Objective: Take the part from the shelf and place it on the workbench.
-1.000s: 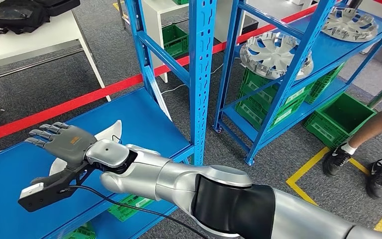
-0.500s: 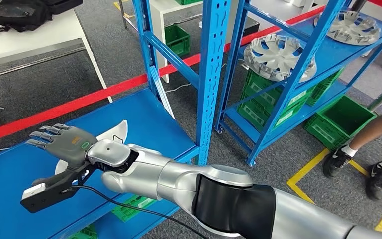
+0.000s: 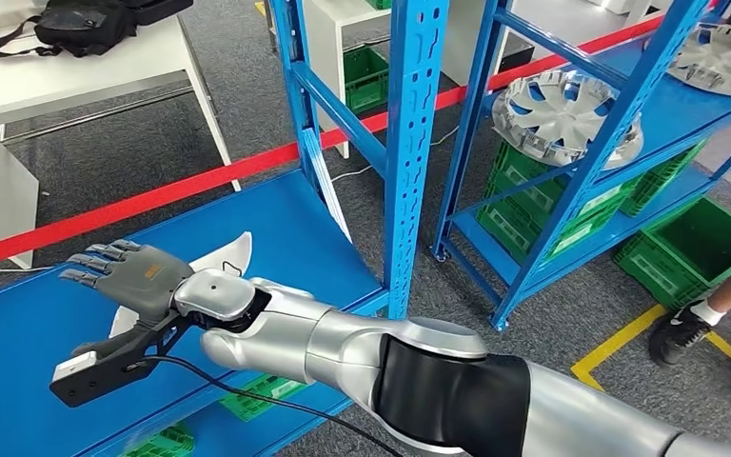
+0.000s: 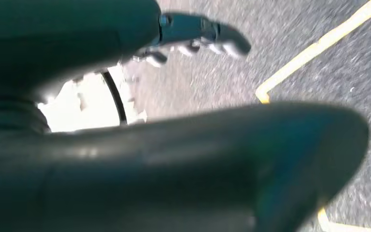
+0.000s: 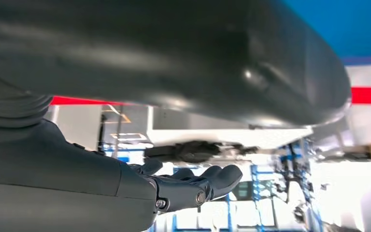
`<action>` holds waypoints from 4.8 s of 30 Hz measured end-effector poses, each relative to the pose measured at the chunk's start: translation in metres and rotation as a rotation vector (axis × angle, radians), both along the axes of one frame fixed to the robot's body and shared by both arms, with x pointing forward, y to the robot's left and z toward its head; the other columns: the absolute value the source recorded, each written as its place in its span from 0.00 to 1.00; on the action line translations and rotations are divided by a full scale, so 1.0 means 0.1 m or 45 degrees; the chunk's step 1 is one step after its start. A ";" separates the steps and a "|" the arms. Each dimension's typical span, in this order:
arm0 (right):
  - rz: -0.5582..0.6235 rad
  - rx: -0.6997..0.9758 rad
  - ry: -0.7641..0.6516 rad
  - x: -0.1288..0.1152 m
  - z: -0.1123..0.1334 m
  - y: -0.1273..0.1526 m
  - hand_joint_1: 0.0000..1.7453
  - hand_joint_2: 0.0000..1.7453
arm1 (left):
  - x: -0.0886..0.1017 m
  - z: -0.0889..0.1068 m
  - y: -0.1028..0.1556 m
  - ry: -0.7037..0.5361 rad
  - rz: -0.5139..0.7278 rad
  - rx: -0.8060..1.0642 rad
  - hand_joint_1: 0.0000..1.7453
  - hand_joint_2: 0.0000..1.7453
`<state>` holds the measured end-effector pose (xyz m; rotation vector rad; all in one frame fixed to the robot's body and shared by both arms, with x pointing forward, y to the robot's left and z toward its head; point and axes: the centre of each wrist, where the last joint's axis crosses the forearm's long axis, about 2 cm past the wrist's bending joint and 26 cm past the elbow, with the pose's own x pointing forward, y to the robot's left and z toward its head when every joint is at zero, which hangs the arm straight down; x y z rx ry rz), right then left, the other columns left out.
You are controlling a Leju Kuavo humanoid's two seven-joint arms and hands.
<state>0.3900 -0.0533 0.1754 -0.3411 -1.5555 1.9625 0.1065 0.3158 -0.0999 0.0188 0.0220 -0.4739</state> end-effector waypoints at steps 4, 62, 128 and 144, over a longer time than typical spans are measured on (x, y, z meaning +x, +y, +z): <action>-0.001 -0.002 0.007 -0.01 -0.02 0.00 0.00 0.00 | 0.01 0.00 0.00 -0.002 0.000 0.001 0.00 0.00; -0.433 -0.456 0.245 -0.11 -0.62 -0.51 1.00 1.00 | 0.04 0.01 -0.05 0.003 -0.024 0.001 0.00 0.00; 0.131 0.584 -0.360 -0.17 1.14 0.22 1.00 1.00 | 0.06 0.01 -0.02 -0.034 0.063 -0.027 0.00 1.00; 0.188 0.715 -0.473 -0.52 1.20 0.14 1.00 1.00 | 0.05 0.01 0.05 -0.003 0.039 0.009 0.00 1.00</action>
